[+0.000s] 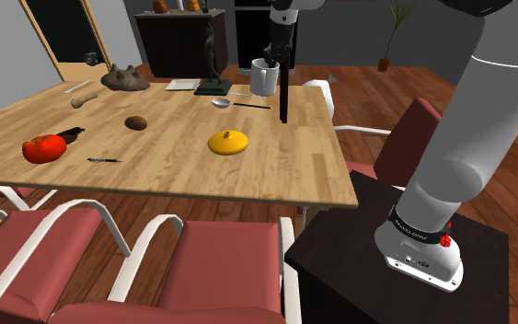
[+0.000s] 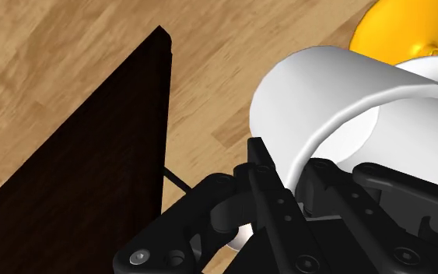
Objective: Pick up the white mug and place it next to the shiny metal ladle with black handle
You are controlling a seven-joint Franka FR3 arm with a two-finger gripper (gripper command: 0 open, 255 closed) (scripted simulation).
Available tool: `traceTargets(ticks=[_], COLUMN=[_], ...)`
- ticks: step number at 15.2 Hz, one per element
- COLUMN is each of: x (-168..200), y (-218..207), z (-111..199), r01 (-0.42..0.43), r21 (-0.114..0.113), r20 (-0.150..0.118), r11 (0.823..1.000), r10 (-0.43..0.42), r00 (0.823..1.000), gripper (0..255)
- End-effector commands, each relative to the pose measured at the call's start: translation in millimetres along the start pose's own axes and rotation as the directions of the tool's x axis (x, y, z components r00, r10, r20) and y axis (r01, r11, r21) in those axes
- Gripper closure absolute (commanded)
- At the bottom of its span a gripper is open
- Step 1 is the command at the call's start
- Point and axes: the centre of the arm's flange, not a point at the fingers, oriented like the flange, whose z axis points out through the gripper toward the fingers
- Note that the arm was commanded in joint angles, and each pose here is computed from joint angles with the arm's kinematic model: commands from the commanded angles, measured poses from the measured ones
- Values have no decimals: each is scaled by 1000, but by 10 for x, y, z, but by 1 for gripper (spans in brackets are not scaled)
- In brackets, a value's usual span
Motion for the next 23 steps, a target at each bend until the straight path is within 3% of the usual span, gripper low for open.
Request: traceTargets(ticks=[1, 4, 23], x=[206, 471, 278], y=[184, 358, 388], z=[105, 150, 1133], r01=[-7, -7, -7], r21=[-3, -3, -3], r20=[6, 6, 6], r11=[1000, 1000, 1000], r10=[7, 7, 7], r00=[1000, 1000, 1000], gripper=[255, 255, 255])
